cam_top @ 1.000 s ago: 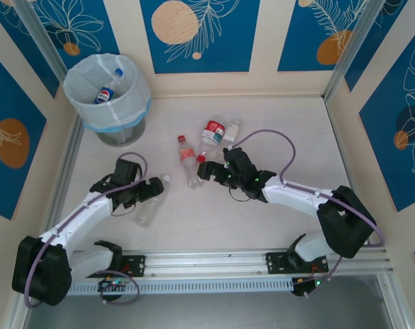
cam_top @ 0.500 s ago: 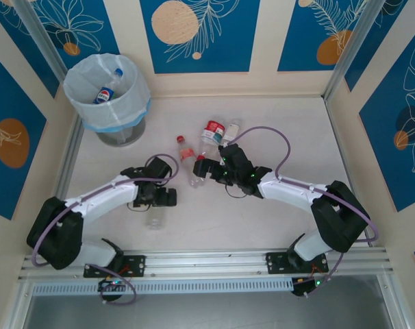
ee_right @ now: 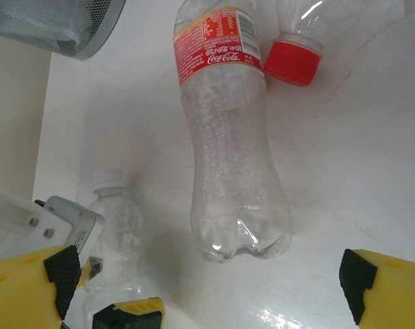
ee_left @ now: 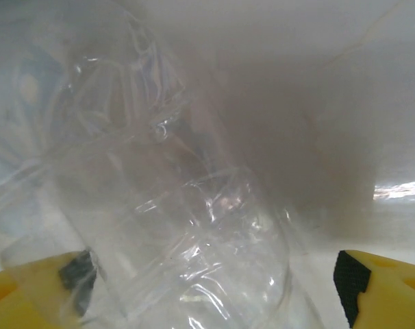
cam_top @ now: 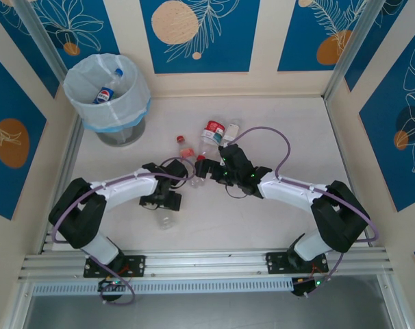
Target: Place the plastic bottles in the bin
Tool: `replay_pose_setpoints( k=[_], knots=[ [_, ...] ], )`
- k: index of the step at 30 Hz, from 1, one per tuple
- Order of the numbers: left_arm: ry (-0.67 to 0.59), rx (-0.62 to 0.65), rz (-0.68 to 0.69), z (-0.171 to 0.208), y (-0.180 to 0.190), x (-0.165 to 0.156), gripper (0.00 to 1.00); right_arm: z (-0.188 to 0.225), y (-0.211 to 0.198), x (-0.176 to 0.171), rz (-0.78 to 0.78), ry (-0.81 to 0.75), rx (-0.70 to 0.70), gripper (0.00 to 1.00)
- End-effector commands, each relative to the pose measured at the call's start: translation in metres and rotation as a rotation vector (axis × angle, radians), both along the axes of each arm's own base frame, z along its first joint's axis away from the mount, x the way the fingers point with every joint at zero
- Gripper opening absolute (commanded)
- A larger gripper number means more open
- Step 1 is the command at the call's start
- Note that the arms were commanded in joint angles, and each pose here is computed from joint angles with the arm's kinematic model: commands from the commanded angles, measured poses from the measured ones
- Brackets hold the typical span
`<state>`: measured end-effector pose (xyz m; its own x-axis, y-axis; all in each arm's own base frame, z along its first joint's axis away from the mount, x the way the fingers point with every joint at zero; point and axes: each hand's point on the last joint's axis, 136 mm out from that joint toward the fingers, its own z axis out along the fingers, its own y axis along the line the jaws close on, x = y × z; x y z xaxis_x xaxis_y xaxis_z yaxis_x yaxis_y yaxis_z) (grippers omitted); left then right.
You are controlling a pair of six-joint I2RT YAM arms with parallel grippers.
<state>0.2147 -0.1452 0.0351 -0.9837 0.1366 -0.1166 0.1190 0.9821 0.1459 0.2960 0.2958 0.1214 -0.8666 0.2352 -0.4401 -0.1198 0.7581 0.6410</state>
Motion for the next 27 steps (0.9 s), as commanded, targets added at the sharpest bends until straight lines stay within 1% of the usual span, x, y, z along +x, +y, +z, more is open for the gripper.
replay_pose_setpoints(
  k=[1,4,10,13,18,21,25,27],
  knots=[
    [-0.009,0.046,0.053,0.005,0.009,-0.003,0.89,0.005,-0.001,-0.002,0.008,-0.009,-0.004,0.99],
    [-0.007,0.020,0.078,0.002,0.007,-0.005,0.88,0.005,-0.001,-0.003,0.010,-0.006,-0.001,1.00],
    [-0.010,0.043,0.094,-0.002,0.015,-0.008,0.88,0.006,-0.001,-0.003,0.015,-0.009,-0.006,1.00],
    [-0.013,0.032,0.096,-0.004,0.015,-0.008,0.86,0.005,-0.002,-0.004,0.010,-0.004,-0.006,1.00],
    [-0.028,0.001,0.094,-0.006,0.011,-0.007,0.80,0.004,-0.002,-0.004,0.011,-0.001,-0.006,1.00],
    [-0.024,-0.031,0.088,-0.008,0.006,-0.007,0.79,0.006,-0.001,-0.004,0.014,-0.007,-0.003,1.00],
    [-0.021,-0.055,0.090,-0.011,0.002,-0.007,0.72,0.008,0.001,-0.004,0.026,-0.015,0.005,1.00],
    [-0.031,-0.046,0.088,-0.011,0.003,-0.006,0.69,0.011,0.004,-0.005,0.048,-0.031,0.019,1.00]
  ],
)
